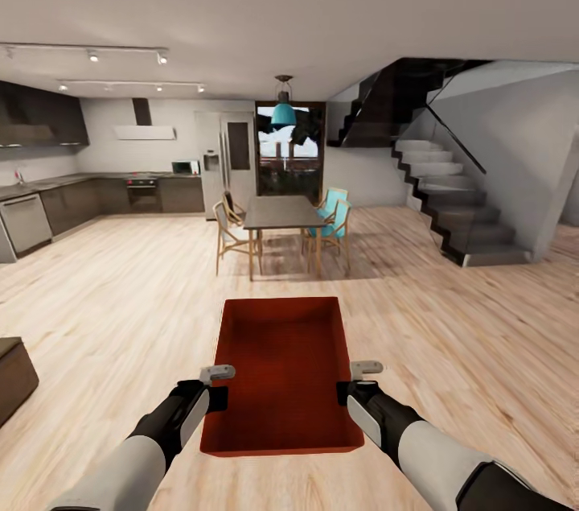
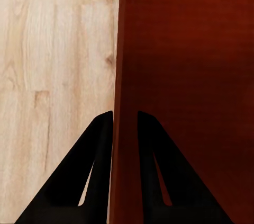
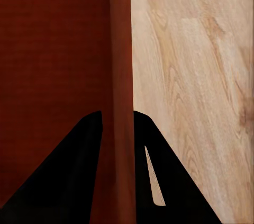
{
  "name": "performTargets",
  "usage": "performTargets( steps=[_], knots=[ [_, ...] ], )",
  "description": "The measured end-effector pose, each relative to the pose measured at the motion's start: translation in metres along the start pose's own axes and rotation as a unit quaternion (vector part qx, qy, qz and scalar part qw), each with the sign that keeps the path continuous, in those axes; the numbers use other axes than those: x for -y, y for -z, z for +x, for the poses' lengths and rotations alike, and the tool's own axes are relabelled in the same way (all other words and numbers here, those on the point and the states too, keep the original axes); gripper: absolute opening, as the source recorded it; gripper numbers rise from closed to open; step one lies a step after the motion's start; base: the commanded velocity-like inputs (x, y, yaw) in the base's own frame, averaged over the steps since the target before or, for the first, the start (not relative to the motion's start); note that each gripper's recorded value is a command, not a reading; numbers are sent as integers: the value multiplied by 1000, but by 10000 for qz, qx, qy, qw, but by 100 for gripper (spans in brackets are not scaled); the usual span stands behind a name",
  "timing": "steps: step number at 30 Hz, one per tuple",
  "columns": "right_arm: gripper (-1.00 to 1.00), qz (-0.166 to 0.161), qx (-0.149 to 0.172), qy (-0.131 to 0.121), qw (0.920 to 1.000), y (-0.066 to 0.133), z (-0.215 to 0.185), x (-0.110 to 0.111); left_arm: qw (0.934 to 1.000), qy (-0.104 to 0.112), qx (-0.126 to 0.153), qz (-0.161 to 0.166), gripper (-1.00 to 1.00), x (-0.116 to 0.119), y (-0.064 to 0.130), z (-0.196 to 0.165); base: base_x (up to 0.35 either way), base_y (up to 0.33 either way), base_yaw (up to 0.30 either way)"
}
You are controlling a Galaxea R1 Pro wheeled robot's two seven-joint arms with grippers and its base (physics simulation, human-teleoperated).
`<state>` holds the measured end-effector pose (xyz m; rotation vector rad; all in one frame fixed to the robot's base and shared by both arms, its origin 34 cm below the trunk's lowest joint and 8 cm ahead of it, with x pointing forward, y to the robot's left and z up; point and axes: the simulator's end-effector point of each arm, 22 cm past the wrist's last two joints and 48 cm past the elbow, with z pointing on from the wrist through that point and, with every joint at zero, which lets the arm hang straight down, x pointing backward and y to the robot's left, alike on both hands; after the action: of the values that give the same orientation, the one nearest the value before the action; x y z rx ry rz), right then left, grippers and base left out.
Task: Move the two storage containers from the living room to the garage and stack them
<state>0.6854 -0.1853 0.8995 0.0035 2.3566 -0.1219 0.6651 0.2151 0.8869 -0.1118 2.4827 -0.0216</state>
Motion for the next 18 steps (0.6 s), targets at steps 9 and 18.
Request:
performTargets(
  steps=[9,18],
  knots=[
    [-100,0,0,0,10000,0,0,0,10000,0,0,0,-100,0,0,0,323,0,-243],
    [-100,0,0,0,10000,0,0,0,10000,0,0,0,-100,0,0,0,323,0,-242]
  ],
)
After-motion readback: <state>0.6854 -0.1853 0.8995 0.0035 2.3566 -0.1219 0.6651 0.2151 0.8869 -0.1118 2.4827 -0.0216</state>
